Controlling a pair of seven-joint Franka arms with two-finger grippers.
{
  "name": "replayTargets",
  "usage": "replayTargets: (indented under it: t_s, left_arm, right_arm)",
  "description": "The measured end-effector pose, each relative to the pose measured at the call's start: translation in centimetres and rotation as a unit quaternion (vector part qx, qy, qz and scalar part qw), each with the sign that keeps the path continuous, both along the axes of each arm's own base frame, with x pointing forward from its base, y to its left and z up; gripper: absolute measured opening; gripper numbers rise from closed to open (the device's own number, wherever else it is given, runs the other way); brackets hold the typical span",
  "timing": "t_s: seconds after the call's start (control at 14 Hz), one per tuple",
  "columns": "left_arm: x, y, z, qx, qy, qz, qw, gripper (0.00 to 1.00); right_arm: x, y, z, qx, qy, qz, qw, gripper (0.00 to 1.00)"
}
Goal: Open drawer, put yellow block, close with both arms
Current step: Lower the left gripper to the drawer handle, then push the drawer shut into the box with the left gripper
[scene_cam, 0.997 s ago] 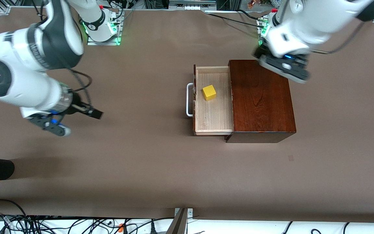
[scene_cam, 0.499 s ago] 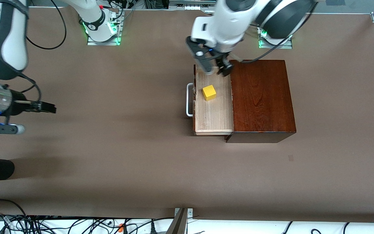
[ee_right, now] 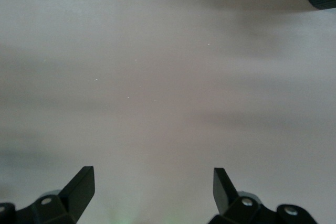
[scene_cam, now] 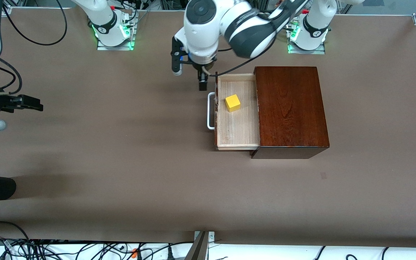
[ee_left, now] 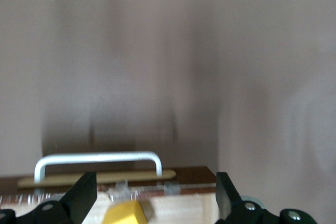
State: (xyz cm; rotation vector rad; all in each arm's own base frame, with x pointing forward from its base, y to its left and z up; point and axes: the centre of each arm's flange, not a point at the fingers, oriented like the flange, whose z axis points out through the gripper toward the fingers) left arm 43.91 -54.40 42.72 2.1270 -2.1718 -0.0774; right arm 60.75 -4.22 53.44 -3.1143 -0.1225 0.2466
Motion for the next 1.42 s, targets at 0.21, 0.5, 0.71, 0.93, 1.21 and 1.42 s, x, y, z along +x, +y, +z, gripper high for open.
replayTargets:
  t_s: [0.21, 0.5, 0.71, 0.93, 1.21, 1.42]
  left_arm:
    - [0.3, -1.6, -5.2, 0.013, -0.008, -0.032, 0.999, 1.0]
    - [1.4, -1.6, -10.1, 0.046, -0.029, -0.053, 0.997, 1.0]
    - [2.4, -0.9, -10.6, 0.058, -0.041, -0.052, 0.996, 1.0]
    - [4.8, 1.1, -11.1, 0.072, -0.05, -0.032, 0.996, 1.0]
    - [4.8, 1.5, -11.3, 0.085, -0.043, -0.032, 0.995, 1.0]
    - [4.6, 1.7, -11.4, 0.098, -0.034, -0.031, 0.994, 1.0]
  right_arm:
    - [-2.2, -1.2, 0.4, -0.001, -0.023, 0.001, 1.0, 1.0]
    - [-4.8, -2.0, 2.7, 0.0, -0.04, -0.007, 0.999, 1.0]
    - [-5.5, -2.0, 3.9, -0.004, -0.044, -0.006, 0.999, 1.0]
    - [-5.5, -2.2, 4.7, -0.006, -0.043, -0.007, 0.999, 1.0]
    - [-5.5, -2.2, 5.3, -0.006, -0.034, -0.008, 0.999, 1.0]
    - [-5.4, -2.3, 5.1, -0.006, -0.032, -0.009, 0.999, 1.0]
